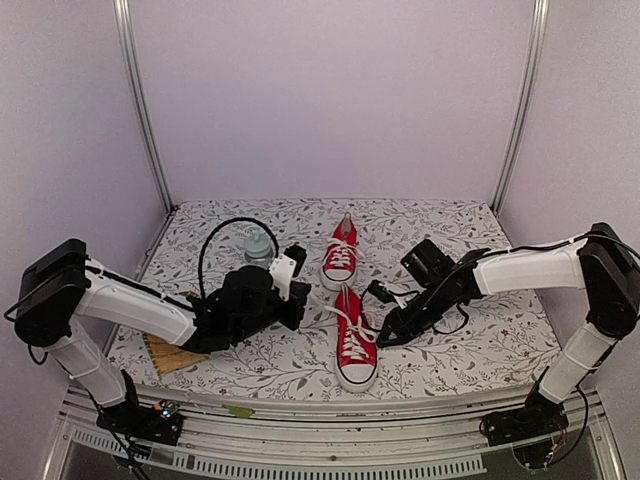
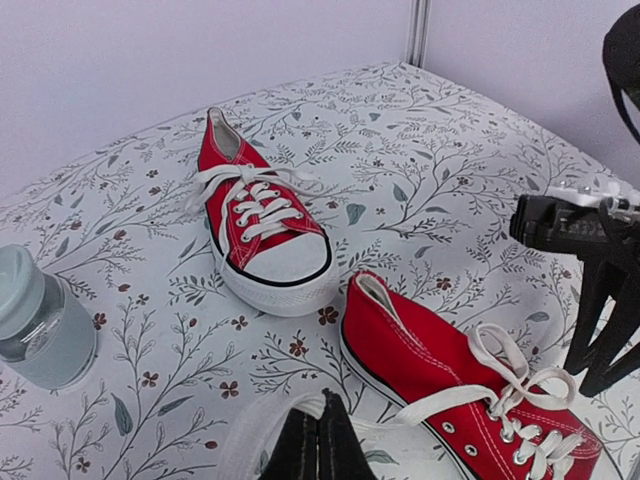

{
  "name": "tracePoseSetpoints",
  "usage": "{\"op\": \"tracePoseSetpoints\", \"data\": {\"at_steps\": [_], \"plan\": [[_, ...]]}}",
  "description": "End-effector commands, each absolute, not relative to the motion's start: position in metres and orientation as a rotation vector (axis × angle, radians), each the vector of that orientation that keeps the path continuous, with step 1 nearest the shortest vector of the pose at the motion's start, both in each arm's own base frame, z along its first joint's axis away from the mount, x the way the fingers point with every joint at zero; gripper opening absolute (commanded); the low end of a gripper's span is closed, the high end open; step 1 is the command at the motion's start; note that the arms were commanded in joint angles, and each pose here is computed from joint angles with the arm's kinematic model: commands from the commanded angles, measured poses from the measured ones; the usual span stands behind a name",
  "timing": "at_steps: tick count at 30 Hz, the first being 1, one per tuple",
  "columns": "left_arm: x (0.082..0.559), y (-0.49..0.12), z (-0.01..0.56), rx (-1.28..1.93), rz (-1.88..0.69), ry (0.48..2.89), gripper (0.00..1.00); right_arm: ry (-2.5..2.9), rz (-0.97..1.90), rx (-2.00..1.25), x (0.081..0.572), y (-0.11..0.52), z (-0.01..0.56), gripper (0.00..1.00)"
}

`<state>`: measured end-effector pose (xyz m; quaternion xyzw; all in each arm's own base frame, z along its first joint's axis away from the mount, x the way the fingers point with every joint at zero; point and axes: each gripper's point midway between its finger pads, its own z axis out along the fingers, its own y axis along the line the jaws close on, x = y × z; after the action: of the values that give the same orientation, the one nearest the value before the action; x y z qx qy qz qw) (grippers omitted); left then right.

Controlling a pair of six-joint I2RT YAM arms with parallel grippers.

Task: Tie the shoes
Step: Adjust the half-tied shoelace on the shoe.

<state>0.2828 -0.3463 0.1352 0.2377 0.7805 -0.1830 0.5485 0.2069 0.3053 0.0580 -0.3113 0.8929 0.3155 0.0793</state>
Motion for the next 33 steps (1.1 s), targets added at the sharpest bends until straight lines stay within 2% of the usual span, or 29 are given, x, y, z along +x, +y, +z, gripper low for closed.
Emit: {"op": "tracePoseSetpoints", "data": {"at_steps": [1,4,7,12,22,24,28,33], "plan": [[0.280,-0.342,0.137,0.568,-0.432,1.849,0.00,2.805,0.911,-0.923,0.194,0.283,0.069,0.24],[0.277,-0.343,0.135,0.582,-0.446,1.844,0.00,2.745,0.922,-0.908,0.216,0.283,0.092,0.27],[0.276,-0.342,0.133,0.586,-0.451,1.841,0.00,2.618,0.965,-0.896,0.247,0.298,0.113,0.36],[0.274,-0.345,0.131,0.602,-0.456,1.840,0.00,2.621,0.954,-0.919,0.284,0.321,0.090,0.41],[0.270,-0.343,0.130,0.606,-0.464,1.827,0.00,2.660,1.105,-1.032,0.269,0.331,0.058,0.43],[0.270,-0.344,0.130,0.607,-0.465,1.827,0.00,2.655,1.129,-1.028,0.268,0.333,0.054,0.38],[0.270,-0.345,0.129,0.615,-0.459,1.830,0.00,2.670,1.075,-1.007,0.273,0.330,0.050,0.13],[0.270,-0.345,0.129,0.615,-0.458,1.831,0.00,2.626,0.996,-0.990,0.281,0.323,0.069,0.01]]}}
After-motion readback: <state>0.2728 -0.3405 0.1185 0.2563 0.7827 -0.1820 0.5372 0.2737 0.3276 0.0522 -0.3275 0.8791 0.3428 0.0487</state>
